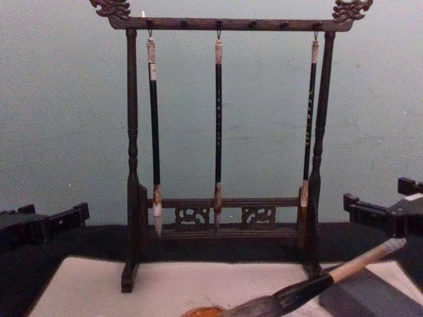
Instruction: Pick up the brush from the inkstone, write on the paper, then place the brush back to its original position.
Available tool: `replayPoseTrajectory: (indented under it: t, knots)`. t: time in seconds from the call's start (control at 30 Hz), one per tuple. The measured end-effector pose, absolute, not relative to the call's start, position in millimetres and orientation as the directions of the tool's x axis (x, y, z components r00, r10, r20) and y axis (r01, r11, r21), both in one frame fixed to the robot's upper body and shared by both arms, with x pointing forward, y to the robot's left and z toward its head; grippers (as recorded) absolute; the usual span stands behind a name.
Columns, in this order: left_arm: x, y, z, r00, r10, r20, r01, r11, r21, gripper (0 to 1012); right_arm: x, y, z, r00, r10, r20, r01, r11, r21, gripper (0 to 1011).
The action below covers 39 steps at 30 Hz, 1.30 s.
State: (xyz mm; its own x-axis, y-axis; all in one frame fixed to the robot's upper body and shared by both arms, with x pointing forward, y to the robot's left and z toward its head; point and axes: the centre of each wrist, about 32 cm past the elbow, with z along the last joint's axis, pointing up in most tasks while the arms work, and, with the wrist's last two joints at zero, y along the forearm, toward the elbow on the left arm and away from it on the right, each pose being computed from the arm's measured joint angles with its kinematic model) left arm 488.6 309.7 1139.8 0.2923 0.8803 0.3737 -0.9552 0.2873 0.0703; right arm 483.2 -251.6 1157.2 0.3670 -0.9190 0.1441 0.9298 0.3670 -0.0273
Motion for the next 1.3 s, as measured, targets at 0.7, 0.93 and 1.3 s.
replayPoseTrajectory:
  t: [0.7, 0.93, 1.3]
  knots:
    - [488.6, 309.7, 1139.8, 0.292, 0.88, 0.374, -0.955, 0.287, 0.07, 1002, 493.2, -250.6, 1155.1, 0.368, -0.922, 0.121, 0.929, 0.368, -0.026, 1008]
    - [488.6, 309.7, 1139.8, 0.292, 0.88, 0.374, -0.955, 0.287, 0.07, 1002, 492.9, -250.6, 1155.1, 0.369, -0.922, 0.121, 0.929, 0.368, -0.026, 1008]
    - [488.6, 309.7, 1139.8, 0.292, 0.88, 0.374, -0.955, 0.287, 0.07, 1002, 492.5, -250.6, 1154.8, 0.369, -0.921, 0.122, 0.929, 0.368, -0.028, 1006]
